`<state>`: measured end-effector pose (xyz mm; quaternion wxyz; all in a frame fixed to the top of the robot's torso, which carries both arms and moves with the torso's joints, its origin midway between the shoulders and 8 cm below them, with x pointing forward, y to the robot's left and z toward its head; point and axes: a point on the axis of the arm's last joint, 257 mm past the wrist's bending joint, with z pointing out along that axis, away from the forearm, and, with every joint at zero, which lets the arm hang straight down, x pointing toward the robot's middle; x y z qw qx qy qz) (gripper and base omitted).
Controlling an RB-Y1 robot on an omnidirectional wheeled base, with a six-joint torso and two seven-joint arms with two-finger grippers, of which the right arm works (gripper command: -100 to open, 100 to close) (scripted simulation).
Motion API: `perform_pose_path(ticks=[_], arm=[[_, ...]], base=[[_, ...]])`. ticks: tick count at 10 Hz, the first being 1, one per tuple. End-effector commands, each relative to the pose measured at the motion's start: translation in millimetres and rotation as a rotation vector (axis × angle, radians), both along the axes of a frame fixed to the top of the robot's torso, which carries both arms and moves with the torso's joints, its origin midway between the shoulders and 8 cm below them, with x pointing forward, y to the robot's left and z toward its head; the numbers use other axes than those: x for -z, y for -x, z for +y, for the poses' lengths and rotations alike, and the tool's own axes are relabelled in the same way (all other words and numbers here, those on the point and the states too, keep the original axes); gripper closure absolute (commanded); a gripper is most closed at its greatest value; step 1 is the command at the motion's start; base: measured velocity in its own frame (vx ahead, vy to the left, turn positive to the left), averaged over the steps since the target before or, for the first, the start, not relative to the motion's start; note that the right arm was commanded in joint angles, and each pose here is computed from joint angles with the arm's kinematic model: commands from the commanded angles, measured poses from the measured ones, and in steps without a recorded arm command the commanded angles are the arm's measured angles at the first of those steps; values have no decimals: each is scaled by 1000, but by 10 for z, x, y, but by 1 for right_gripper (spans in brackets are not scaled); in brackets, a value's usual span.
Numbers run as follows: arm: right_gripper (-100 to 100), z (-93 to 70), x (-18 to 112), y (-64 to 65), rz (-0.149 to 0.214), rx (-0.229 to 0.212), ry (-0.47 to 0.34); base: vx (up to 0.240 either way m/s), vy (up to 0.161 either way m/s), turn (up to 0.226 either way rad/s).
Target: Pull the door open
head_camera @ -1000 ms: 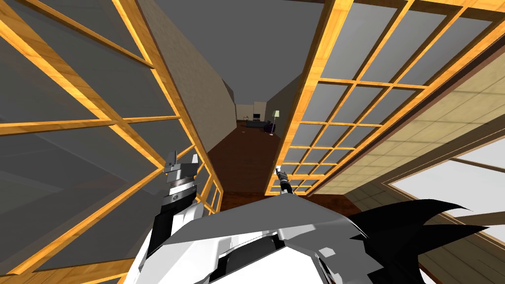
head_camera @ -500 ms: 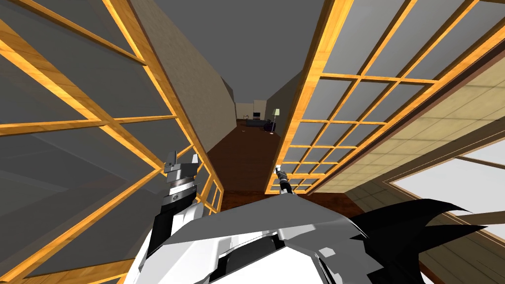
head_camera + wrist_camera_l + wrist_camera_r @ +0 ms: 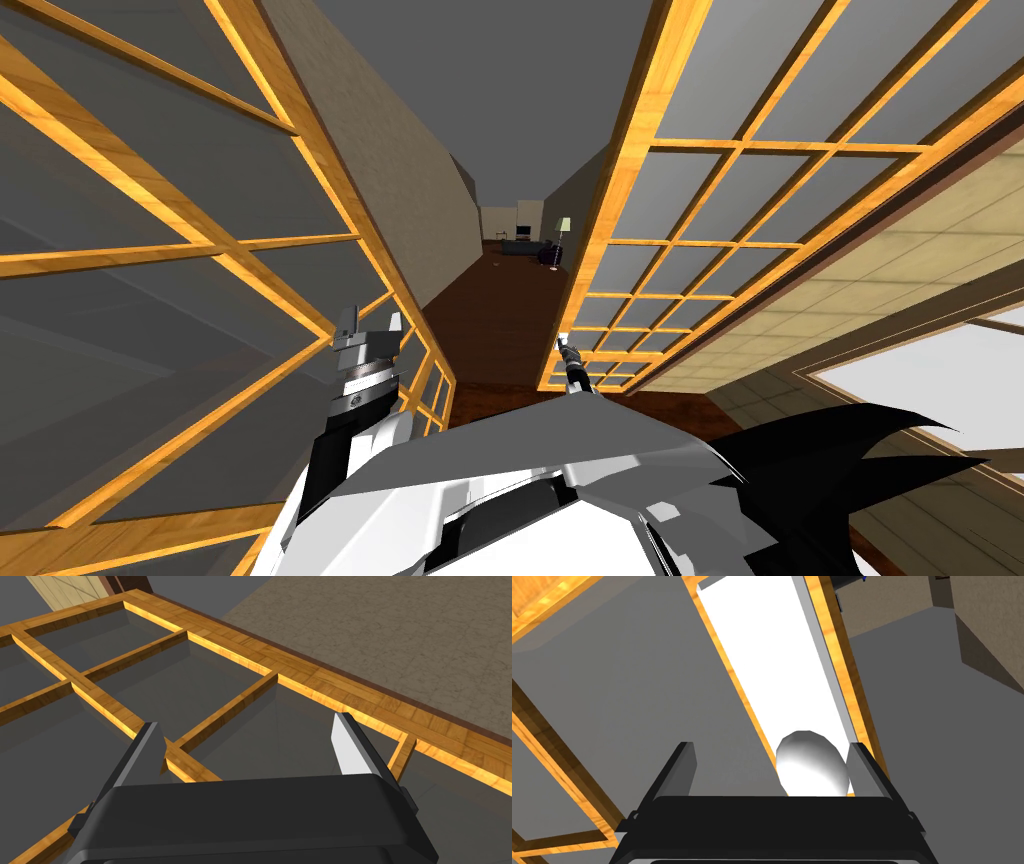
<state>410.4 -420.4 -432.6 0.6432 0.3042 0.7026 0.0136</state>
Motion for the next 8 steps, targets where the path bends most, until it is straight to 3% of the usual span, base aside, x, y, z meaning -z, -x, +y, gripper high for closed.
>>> perform_pose_path(ticks=[1,5,8], arm=[[100,-139,46,124,-2,30,-32],[100,-159,16,127,-61,50,-142],[100,-164,9,127,-79,57,-177]], base=[[-31,-12,43],[-40,-13,57],[-19,0,13]])
